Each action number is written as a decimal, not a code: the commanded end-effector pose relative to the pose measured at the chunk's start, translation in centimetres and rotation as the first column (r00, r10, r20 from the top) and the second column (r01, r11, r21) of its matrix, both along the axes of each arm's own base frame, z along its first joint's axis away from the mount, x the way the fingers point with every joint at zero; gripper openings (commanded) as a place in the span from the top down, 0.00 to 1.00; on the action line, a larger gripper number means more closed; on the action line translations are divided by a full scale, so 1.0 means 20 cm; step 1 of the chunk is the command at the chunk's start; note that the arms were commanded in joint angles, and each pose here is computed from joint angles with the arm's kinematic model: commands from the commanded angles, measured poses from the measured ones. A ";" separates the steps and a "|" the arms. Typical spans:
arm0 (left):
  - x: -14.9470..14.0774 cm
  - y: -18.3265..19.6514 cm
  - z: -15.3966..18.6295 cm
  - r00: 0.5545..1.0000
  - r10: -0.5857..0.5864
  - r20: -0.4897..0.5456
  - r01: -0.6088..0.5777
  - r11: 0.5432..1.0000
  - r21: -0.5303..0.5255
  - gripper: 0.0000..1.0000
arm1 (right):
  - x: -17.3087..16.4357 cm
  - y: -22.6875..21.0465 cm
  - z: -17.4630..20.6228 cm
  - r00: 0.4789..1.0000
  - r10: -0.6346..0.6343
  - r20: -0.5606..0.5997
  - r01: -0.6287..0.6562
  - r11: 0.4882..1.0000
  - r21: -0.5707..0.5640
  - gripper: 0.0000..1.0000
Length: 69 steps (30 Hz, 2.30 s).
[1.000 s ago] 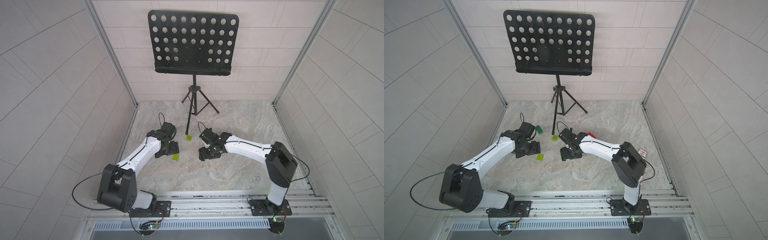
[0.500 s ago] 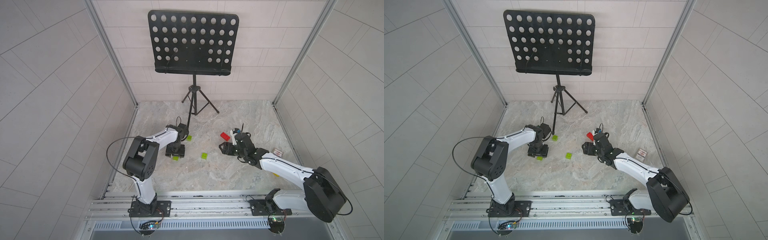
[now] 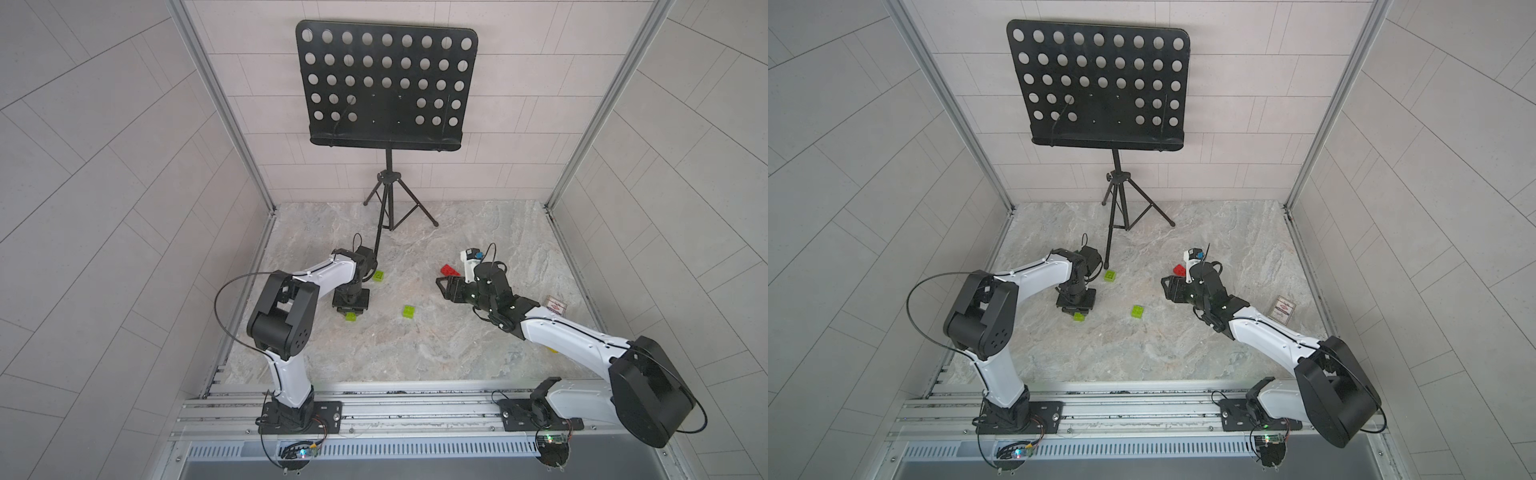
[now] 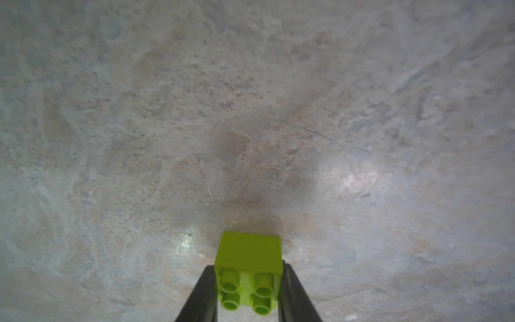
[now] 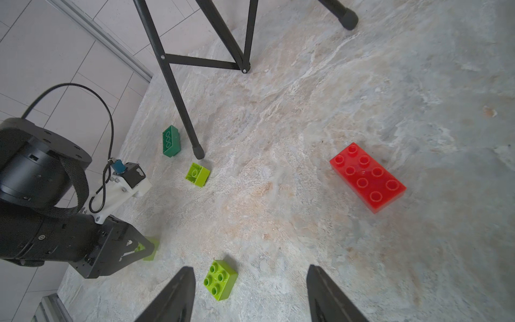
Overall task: Assemble an ice cream with lego
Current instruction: Pick up the lego brick from the center of the board, then assemble the lego brick with the lego brick.
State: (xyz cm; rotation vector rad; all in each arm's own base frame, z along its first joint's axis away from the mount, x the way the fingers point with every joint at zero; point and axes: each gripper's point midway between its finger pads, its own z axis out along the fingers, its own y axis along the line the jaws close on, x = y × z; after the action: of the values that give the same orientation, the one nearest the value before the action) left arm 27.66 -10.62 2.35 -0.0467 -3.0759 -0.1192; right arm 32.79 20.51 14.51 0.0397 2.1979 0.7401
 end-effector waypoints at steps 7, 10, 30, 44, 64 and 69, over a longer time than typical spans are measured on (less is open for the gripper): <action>-0.04 -0.11 0.08 0.999 0.032 0.020 -0.029 0.989 -0.144 0.85 | 0.05 -0.14 -0.13 0.986 -0.133 -0.096 0.117 0.980 -0.158 0.38; -0.05 -0.24 0.18 0.997 0.019 0.073 -0.004 0.981 -0.196 0.87 | 0.08 -0.22 -0.22 0.963 -0.206 -0.176 0.173 0.967 -0.189 0.39; -0.01 -0.83 0.24 0.977 -0.191 0.095 0.201 0.974 -0.105 0.81 | 0.11 -0.23 -0.37 0.926 -0.224 -0.303 0.167 0.965 -0.204 0.43; 0.04 -0.85 0.17 0.970 -0.230 0.076 0.234 0.971 -0.049 0.74 | 0.12 -0.21 -0.38 0.926 -0.211 -0.315 0.150 0.967 -0.205 0.43; 0.02 -0.89 0.09 0.972 -0.233 0.025 0.234 0.971 -0.055 0.67 | 0.12 -0.21 -0.40 0.923 -0.204 -0.326 0.140 0.968 -0.209 0.42; 0.02 -0.89 0.05 0.973 -0.232 0.008 0.232 0.972 -0.039 0.62 | 0.12 -0.20 -0.40 0.923 -0.203 -0.327 0.139 0.968 -0.208 0.41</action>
State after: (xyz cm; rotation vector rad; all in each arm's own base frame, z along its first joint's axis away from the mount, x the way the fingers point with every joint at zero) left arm 28.48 -28.45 4.78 -0.4042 -3.0991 -0.0159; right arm 34.88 16.37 6.50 0.2892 2.5415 0.4660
